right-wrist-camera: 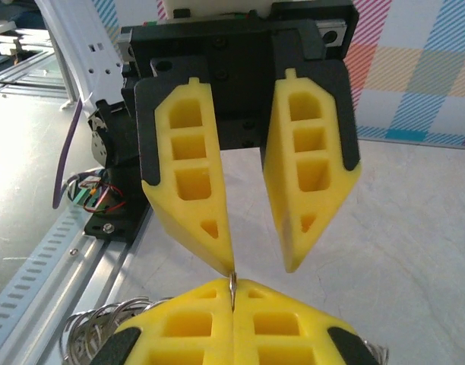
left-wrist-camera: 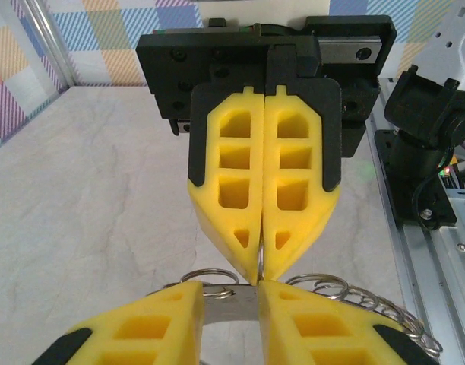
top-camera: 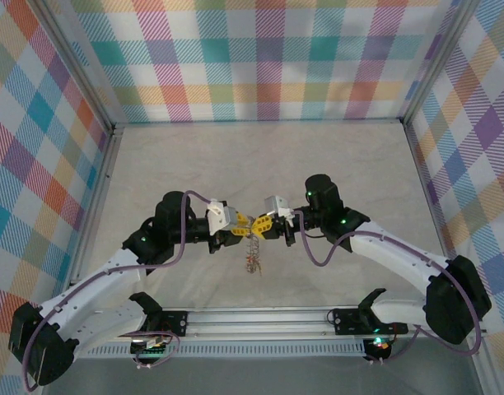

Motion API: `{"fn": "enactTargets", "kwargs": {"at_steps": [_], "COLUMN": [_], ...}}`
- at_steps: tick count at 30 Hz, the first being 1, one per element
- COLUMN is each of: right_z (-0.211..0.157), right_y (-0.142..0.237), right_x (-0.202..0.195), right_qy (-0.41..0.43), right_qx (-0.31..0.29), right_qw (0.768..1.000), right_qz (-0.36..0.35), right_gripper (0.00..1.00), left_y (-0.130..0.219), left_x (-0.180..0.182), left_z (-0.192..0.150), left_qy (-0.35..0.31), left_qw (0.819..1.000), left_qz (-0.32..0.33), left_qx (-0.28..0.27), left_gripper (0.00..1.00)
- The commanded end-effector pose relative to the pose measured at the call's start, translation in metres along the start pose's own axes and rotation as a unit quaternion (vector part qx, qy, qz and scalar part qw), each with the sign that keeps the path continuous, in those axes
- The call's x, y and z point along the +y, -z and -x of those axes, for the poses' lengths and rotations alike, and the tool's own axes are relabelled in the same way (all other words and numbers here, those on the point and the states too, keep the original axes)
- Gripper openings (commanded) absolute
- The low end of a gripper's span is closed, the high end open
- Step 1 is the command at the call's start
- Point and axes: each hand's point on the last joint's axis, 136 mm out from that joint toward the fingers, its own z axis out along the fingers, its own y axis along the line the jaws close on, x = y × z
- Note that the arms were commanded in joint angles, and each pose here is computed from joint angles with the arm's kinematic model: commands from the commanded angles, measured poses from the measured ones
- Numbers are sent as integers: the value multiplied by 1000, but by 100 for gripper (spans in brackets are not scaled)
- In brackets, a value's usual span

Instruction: Put the keys on the keyring

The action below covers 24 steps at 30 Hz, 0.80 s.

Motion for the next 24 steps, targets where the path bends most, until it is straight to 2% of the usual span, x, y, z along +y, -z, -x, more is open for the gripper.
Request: {"fn": "enactTargets", "kwargs": {"at_steps": [1, 6, 11, 17, 24], "right_z": [22, 25, 23, 25, 24], "right_y": [2, 1, 3, 1, -2], "right_x": [0, -5, -3, 5, 4], "right_qy": [38, 46, 55, 55, 59], "right_qx": [-39, -40, -34, -39, -28], "right_qw": [998, 998, 998, 998, 998], "right_qz": [-8, -23, -29, -9, -8], "right_gripper": [0, 0, 0, 0, 0], "left_y": [-3, -3, 0, -6, -6], "left_x": [-2, -8, -16, -13, -7], "left_z": [5, 7, 3, 2, 13], "left_qy": [-12, -10, -18, -12, -20], "left_qw": [1000, 1000, 999, 999, 999], "left_qz": [-9, -27, -41, -46, -31], "left_qx": [0, -9, -4, 4, -17], "left_gripper": [24, 25, 29, 22, 23]}}
